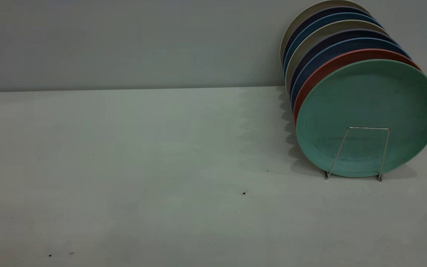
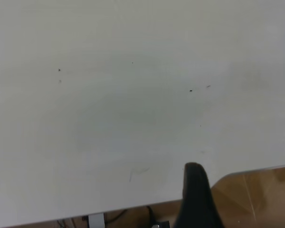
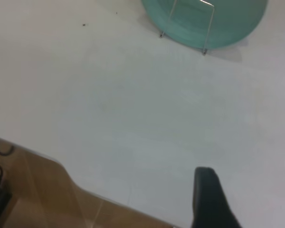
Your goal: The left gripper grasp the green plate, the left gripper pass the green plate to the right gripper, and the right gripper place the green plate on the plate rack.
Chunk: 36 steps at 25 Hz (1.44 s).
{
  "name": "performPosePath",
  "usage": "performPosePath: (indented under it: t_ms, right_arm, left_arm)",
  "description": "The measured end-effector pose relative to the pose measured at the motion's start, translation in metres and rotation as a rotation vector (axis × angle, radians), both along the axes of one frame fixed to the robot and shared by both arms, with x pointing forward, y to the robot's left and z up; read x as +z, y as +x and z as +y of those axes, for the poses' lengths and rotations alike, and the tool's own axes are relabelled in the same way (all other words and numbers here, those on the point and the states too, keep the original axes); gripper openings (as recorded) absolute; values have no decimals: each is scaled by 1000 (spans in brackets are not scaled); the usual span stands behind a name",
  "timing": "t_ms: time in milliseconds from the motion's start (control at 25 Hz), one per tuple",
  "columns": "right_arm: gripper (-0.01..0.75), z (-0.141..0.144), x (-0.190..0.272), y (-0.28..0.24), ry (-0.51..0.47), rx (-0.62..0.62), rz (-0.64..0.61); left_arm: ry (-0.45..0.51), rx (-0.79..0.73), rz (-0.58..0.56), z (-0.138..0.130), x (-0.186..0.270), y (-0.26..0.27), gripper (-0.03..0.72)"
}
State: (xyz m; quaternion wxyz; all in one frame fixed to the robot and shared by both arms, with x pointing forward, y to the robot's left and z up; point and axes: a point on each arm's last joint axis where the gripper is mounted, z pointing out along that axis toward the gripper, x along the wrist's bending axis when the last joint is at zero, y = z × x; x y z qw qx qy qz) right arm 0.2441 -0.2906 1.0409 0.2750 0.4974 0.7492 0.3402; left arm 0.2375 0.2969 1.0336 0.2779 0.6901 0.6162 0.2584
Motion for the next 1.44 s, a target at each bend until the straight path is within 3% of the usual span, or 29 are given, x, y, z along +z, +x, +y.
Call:
performPosePath:
  t_ms: [240,560,1440]
  right_arm:
    - [426,0,0,-1,3,-11,-7]
    - [426,-1,0,-14,14,-212,-111]
    - [426,-1,0,-15,16,-210,-113]
  left_arm:
    - [-1,1,-1,0,0,0,549]
    - [-3,1,-98,0,0,-12,549]
    - [-5,0,-121,0,-1,-16,549]
